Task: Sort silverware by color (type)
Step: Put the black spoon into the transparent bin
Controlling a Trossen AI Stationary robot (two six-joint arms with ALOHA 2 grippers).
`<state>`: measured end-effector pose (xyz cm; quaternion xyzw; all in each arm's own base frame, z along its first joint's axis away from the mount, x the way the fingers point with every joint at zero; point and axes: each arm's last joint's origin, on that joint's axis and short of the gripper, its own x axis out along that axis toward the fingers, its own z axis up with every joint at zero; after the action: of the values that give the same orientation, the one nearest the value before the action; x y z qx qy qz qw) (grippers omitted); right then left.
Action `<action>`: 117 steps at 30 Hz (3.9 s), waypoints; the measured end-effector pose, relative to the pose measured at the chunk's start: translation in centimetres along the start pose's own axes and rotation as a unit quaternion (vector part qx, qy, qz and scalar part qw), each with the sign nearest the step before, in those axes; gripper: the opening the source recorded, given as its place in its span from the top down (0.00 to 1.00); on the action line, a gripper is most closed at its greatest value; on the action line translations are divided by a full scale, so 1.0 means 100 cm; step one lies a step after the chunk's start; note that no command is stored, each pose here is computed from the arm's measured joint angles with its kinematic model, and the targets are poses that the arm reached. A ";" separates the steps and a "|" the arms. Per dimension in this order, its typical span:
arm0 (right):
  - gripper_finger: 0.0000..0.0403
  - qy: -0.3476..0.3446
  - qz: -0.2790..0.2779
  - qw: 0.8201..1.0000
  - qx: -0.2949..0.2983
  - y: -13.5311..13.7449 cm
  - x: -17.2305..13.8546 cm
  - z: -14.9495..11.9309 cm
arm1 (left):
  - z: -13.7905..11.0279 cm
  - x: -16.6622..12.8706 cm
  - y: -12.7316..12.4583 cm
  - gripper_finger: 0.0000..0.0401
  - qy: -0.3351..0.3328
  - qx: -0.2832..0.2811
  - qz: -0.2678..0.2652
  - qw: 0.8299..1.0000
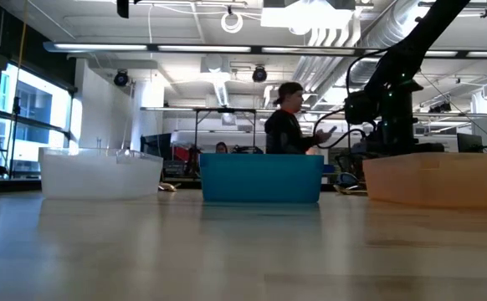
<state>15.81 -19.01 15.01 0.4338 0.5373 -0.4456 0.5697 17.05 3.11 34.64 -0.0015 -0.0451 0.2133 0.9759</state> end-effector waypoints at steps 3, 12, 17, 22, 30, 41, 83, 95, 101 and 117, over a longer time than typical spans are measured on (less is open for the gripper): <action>1.00 -0.009 0.005 1.000 -0.008 0.000 -0.005 -0.001 | 0.000 0.000 0.000 1.00 0.000 0.000 0.001 1.000; 1.00 -0.074 0.041 0.996 -0.008 -0.005 -0.038 -0.007 | 0.000 0.000 0.000 1.00 0.000 0.008 0.002 1.000; 1.00 -0.126 0.076 0.989 -0.013 -0.007 -0.059 -0.012 | 0.000 0.000 0.000 1.00 0.000 0.008 0.003 1.000; 1.00 -0.194 0.131 0.972 -0.018 -0.006 -0.079 -0.012 | 0.000 0.000 0.000 1.00 0.000 0.008 0.002 1.000; 1.00 -0.288 0.259 0.919 -0.073 0.015 -0.105 -0.008 | 0.000 0.000 0.000 1.00 0.000 0.013 0.002 1.000; 1.00 -0.416 0.414 0.776 -0.231 0.086 -0.143 -0.035 | 0.000 0.000 0.000 1.00 0.000 -0.013 -0.005 1.000; 1.00 -0.454 0.526 0.602 -0.393 0.152 -0.173 -0.144 | -0.004 0.002 -0.013 1.00 0.025 -0.059 -0.190 0.980; 1.00 -0.446 0.531 0.607 -0.389 0.153 -0.170 -0.134 | -0.021 0.034 -0.035 0.99 0.025 -0.075 -0.207 0.975; 1.00 -0.443 0.545 0.606 -0.374 0.165 -0.162 -0.131 | -0.027 0.064 -0.041 0.87 0.012 -0.076 -0.177 0.981; 1.00 -0.455 0.553 0.593 -0.368 0.176 -0.155 -0.127 | -0.018 0.109 -0.059 0.50 0.025 -0.074 -0.235 0.969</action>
<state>29.69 -2.04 30.16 0.1416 -0.0162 0.0513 0.9885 29.55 2.31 33.91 -0.0686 -0.0350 -0.0261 0.9967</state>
